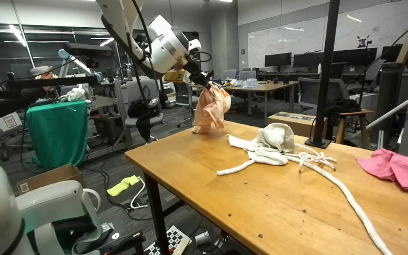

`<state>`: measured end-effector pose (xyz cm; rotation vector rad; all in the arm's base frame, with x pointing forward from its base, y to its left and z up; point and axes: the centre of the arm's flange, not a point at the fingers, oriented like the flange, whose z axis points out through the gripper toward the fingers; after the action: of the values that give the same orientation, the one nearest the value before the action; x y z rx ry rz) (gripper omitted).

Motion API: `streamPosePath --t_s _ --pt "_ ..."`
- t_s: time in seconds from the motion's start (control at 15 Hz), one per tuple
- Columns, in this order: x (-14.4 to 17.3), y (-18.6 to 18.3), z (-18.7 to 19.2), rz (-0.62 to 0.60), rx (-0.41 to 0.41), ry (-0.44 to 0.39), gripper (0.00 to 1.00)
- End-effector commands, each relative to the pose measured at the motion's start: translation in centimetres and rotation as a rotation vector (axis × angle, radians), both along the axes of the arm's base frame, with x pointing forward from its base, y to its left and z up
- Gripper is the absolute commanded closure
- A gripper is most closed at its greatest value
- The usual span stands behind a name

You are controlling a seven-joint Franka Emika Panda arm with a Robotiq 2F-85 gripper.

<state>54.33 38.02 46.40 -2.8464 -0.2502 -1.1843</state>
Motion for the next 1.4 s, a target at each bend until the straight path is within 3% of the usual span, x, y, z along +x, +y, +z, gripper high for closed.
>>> streamPosePath --t_s 0.0,0.33,0.53,0.93,1.33 --pt "0.3 0.9 0.0 -0.009 0.02 -0.029 0.59" --pt "0.4 0.6 -0.1 -0.012 0.003 -0.011 0.23" --pt "1.0 -0.7 -0.4 -0.034 -0.059 0.003 0.0" --pt "3.8 -7.9 -3.0 -0.124 -0.226 0.064 0.0" --pt "8.0 -14.3 -7.1 -0.197 -0.312 0.163 0.0"
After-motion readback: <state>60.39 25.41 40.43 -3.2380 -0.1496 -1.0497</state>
